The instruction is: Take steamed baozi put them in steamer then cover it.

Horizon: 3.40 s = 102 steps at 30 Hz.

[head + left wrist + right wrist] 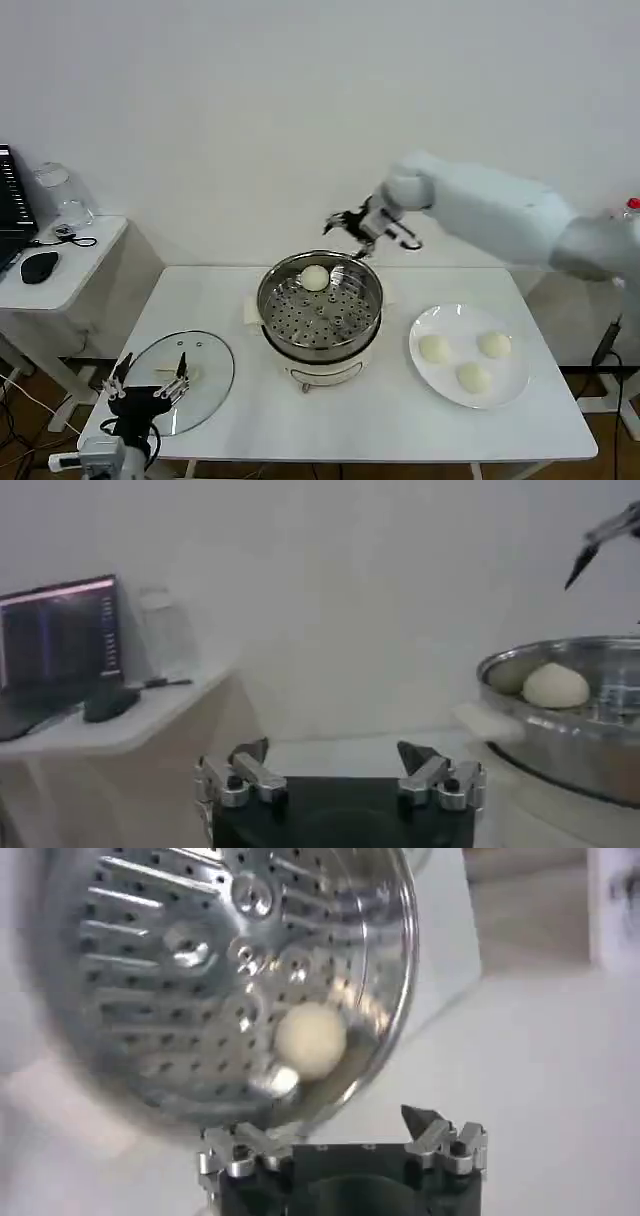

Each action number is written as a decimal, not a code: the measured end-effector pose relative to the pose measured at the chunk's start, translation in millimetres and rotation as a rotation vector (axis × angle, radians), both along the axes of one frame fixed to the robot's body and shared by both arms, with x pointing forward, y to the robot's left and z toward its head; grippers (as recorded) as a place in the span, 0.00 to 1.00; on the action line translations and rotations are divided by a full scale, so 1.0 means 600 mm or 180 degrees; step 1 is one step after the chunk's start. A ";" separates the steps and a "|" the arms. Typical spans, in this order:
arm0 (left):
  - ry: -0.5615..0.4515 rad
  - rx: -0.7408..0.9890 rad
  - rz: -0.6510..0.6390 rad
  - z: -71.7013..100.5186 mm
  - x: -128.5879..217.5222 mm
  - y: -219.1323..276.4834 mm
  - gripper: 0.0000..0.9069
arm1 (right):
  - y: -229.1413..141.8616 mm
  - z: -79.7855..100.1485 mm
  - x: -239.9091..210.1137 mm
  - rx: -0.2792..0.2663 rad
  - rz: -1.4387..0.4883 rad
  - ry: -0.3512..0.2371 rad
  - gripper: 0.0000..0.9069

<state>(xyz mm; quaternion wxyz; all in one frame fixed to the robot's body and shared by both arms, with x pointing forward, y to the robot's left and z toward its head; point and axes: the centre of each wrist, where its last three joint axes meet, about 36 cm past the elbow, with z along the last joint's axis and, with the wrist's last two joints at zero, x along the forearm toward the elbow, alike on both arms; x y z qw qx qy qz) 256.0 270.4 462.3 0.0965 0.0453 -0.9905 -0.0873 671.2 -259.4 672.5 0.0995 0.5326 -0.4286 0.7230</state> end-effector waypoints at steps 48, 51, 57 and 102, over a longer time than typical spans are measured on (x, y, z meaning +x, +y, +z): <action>-0.0131 0.0240 -0.0173 0.001 0.023 0.019 1.00 | -0.135 -0.371 -0.082 0.0134 -0.1525 0.1151 1.00; -0.0124 0.0243 -0.0164 -0.001 0.023 0.021 1.00 | -0.128 -0.377 -0.075 0.0119 -0.1544 0.1145 0.89; -0.0125 0.0241 -0.0150 -0.002 0.024 0.023 1.00 | -0.121 -0.382 -0.069 0.0099 -0.1573 0.1172 0.69; -0.0147 0.0258 -0.0097 -0.003 0.050 0.032 1.00 | 0.091 0.000 -0.018 0.0657 -0.1347 0.0673 0.66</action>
